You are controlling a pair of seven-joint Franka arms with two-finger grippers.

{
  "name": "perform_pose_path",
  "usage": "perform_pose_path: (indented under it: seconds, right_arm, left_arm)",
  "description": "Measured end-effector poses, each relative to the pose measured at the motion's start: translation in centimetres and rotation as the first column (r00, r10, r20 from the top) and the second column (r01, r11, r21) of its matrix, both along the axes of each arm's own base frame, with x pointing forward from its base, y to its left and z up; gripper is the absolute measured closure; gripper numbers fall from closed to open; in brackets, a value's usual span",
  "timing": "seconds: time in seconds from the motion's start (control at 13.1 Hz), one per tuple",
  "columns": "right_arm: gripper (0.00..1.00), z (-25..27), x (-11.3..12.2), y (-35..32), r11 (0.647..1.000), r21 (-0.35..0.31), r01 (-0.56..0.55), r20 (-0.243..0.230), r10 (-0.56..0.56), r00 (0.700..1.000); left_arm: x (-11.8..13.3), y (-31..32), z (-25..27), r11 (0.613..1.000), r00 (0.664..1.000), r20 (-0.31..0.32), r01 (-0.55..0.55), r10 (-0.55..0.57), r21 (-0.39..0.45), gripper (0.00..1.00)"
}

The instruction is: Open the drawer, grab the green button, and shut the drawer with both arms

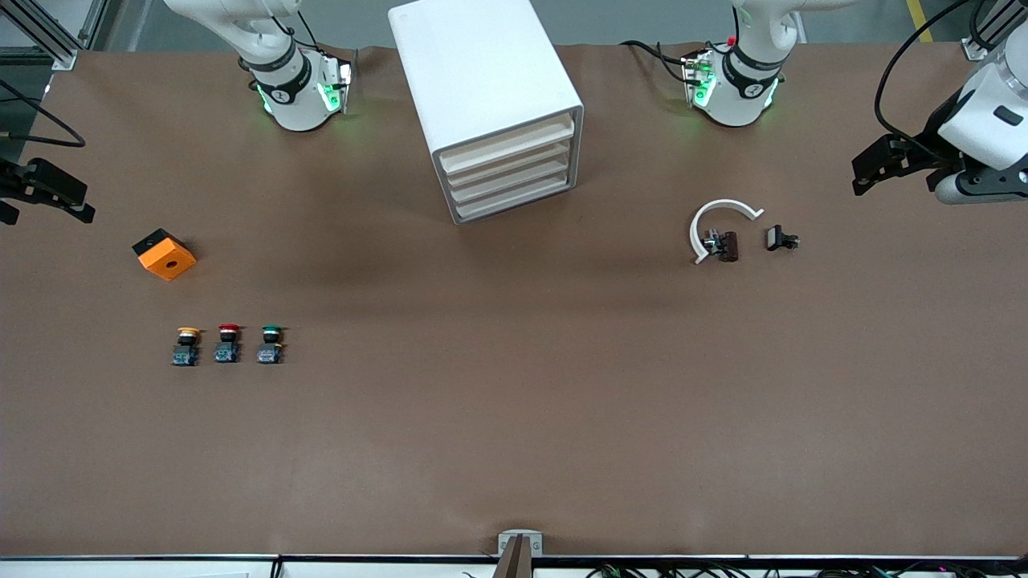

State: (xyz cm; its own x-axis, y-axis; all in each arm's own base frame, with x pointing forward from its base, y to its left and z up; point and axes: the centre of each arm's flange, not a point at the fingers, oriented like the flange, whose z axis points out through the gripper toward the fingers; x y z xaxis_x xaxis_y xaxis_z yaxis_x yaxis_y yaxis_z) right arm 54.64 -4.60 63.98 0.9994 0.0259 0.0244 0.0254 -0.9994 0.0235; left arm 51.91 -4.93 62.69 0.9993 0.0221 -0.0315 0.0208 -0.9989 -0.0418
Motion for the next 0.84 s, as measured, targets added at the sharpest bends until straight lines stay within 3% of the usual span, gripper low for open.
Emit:
perform_pose_path:
  seconds: [0.84]
  right_arm:
    - [0.0, 0.0, 0.1, 0.1, 1.0, -0.002, -0.005, 0.004, 0.005, 1.0]
  left_arm:
    - [-0.7, 0.2, 1.0, 1.0, 1.0, -0.016, 0.022, -0.022, 0.001, 0.0]
